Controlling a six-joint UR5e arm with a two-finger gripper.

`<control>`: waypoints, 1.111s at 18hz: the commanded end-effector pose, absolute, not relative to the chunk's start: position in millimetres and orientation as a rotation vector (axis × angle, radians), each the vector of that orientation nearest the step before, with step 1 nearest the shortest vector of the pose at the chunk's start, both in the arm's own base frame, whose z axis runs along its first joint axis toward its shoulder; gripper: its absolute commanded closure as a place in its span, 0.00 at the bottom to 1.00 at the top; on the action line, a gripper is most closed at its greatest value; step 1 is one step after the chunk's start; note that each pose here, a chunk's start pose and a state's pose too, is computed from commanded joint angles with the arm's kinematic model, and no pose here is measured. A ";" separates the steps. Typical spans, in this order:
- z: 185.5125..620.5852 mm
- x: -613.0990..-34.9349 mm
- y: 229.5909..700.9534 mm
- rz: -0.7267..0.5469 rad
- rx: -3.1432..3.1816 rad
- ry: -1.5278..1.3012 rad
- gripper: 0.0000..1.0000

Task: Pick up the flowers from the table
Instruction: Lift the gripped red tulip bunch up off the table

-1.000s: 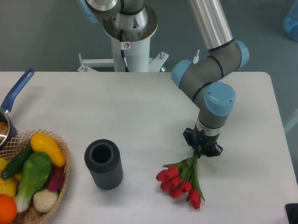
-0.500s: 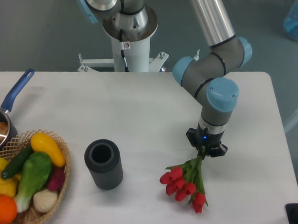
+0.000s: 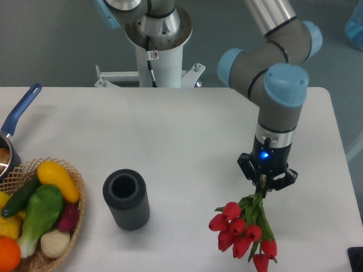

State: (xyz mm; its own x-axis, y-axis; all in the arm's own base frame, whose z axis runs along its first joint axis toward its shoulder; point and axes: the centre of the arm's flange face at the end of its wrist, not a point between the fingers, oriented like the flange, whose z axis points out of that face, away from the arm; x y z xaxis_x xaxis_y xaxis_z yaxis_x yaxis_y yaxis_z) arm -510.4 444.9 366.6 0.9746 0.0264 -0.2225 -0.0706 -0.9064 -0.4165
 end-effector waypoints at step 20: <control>452.4 -488.9 436.6 0.302 -2.488 -0.067 0.86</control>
